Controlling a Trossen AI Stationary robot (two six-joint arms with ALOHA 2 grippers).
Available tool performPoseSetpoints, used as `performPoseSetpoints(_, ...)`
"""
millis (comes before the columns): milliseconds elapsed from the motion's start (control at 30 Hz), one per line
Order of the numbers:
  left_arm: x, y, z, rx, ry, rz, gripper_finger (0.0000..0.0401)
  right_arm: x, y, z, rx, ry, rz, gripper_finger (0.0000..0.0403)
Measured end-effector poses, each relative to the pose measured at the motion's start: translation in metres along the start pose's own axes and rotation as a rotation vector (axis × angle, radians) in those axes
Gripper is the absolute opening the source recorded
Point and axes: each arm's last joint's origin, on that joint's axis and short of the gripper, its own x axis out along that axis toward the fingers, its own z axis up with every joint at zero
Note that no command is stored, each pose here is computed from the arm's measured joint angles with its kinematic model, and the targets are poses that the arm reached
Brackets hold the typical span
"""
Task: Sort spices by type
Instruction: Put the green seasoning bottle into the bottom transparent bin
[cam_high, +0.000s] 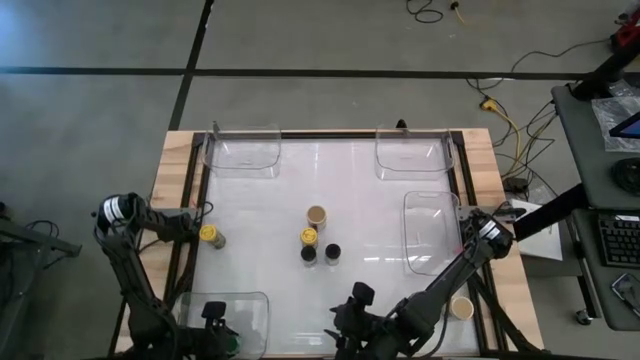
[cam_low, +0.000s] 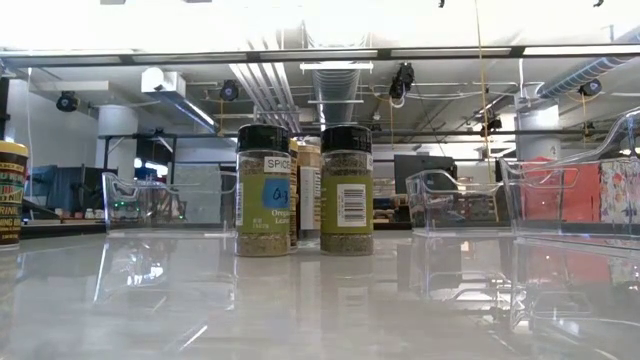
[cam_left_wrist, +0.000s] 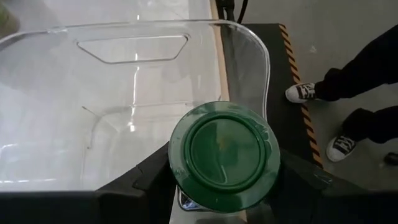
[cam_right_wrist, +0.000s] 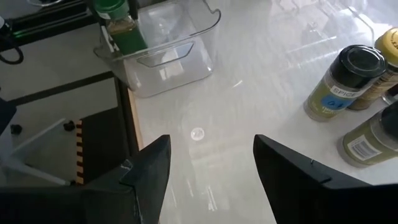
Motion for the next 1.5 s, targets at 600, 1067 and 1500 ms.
performPoseSetpoints(600,0.0105,0.0001,-0.008,-0.041,0.026,-0.006,0.0185,0.0022,-0.002,0.0023,-0.01,0.003,-0.002,0.0219)
performPoseSetpoints(1067,0.0103,0.0003,-0.0089,-0.05,0.052,-0.019,0.0204,0.0017,-0.0012,0.0033,-0.004,-0.002,0.004,0.0219)
performPoseSetpoints(1500,0.0101,0.0,-0.0086,-0.07,0.053,-0.022,0.0205,0.0009,-0.0005,0.0027,-0.006,-0.002,0.006,0.0219)
